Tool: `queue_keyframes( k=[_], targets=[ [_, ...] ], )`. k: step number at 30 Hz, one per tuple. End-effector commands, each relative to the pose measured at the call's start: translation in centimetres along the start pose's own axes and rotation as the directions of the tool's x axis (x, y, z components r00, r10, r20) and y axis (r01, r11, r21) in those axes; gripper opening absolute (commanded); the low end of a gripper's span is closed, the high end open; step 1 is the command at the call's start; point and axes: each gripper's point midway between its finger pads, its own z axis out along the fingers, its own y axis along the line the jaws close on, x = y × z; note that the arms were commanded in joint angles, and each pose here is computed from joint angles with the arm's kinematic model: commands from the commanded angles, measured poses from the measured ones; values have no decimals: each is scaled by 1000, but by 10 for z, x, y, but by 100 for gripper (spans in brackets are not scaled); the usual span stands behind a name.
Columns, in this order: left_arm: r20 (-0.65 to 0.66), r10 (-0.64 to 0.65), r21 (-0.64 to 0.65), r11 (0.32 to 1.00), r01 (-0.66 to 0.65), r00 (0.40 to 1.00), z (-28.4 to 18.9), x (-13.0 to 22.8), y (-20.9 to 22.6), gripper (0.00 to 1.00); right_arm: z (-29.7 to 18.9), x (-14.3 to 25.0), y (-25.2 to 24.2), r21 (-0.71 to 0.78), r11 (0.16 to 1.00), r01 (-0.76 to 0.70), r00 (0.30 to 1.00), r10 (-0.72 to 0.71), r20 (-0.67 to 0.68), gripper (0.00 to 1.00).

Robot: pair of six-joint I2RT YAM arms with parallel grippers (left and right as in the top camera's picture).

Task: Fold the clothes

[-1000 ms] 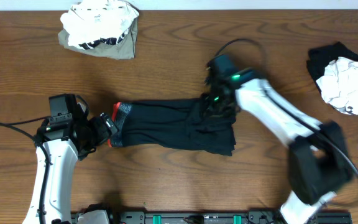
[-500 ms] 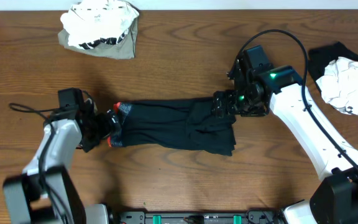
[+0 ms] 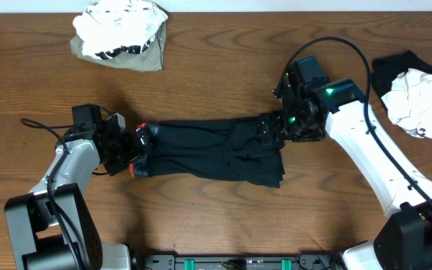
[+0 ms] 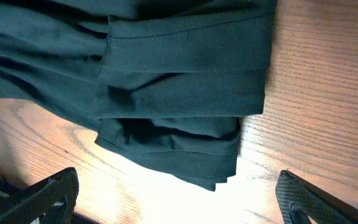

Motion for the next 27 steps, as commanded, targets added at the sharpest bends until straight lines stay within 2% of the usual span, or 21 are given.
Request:
queue_keyframes(
  k=[1,6,12,16,20,23,25,27],
  targets=[
    [-39,30,11,999,-30,999,7,10,2,98,-9,4,4,-28,1000,0,1000,1,7,99],
    [-72,17,20,1000,-16,997,14,15,4,98,-41,9,14,-57,998,18,996,-13,87,99],
    [-166,-4,136,990,27,986,32,29,-7,100,-89,19,24,-85,994,67,973,-46,228,99],
    [-214,-24,161,985,59,977,42,36,-7,92,-107,31,24,-85,993,77,964,-52,263,99],
    [-244,-41,150,985,79,969,47,43,-3,71,-112,37,24,-85,993,78,963,-53,266,99],
    [-261,-49,145,985,89,964,46,46,-2,46,-111,38,23,-84,994,76,964,-52,261,99],
    [-269,-54,141,985,95,962,46,48,-2,35,-111,38,23,-81,994,76,964,-52,263,99],
    [-274,-57,142,985,99,960,45,50,-2,19,-111,37,21,-71,995,73,963,-52,265,99]
  ],
)
